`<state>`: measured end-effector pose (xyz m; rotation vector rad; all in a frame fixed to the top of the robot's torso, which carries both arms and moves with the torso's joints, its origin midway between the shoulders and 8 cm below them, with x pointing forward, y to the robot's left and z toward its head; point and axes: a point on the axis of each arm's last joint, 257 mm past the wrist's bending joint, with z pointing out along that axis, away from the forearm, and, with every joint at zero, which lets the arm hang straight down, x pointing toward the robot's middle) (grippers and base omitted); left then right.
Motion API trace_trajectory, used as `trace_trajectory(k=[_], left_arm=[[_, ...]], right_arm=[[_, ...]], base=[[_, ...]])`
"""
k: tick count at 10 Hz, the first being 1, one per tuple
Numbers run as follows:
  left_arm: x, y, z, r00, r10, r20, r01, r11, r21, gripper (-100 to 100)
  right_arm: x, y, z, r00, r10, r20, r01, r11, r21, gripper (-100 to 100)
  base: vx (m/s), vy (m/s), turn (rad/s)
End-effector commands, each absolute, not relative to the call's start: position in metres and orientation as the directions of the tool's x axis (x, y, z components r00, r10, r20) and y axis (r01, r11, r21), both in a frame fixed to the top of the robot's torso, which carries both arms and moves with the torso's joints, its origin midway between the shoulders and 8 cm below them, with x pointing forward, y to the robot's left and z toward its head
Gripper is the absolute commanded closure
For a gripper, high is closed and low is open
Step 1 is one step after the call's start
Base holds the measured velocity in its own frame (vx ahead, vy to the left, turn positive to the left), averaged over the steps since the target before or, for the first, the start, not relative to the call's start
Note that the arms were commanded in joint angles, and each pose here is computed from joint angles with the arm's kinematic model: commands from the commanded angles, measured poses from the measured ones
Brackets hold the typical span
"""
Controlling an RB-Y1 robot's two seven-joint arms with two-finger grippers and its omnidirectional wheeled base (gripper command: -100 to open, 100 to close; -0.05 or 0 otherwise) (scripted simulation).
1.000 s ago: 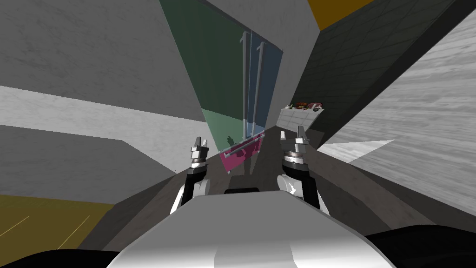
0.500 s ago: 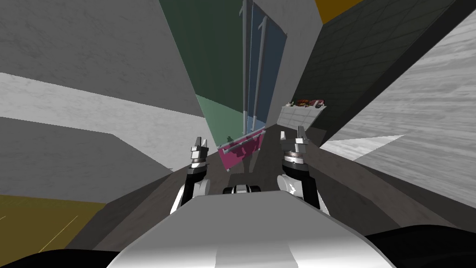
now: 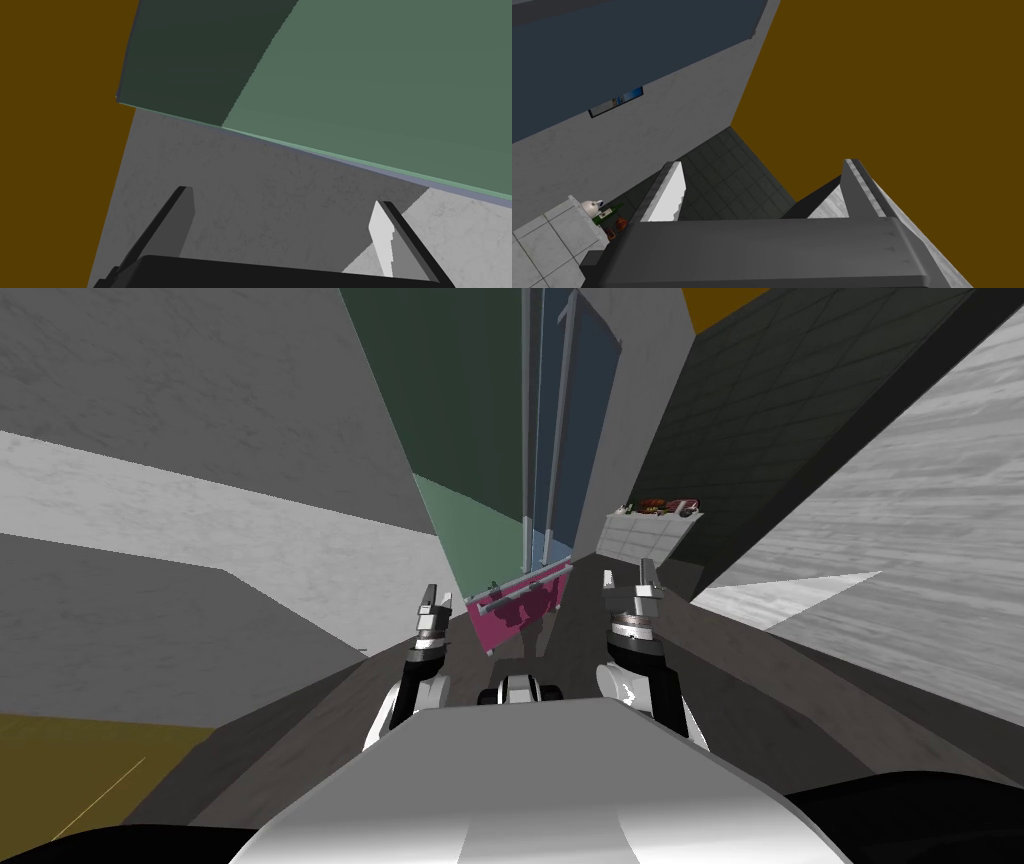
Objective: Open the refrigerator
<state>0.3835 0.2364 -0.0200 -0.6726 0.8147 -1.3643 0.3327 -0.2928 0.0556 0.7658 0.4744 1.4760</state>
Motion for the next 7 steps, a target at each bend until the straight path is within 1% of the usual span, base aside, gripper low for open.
trace_trajectory(k=[1,7], left_arm=[[0.392,0.234,-0.04,0.008,-0.989,-0.144,0.537,0.126,-0.834,-100],[0.413,0.236,-0.1,-0.012,-0.981,-0.196,0.442,0.17,-0.881,-100]], right_arm=[[0.333,-0.293,0.056,0.069,0.984,0.167,-0.702,-0.071,0.708,0],[0.333,-0.293,0.056,0.069,0.984,0.167,-0.702,-0.071,0.708,0]], base=[[0.033,0.011,-0.013],[0.038,0.01,-0.019]])
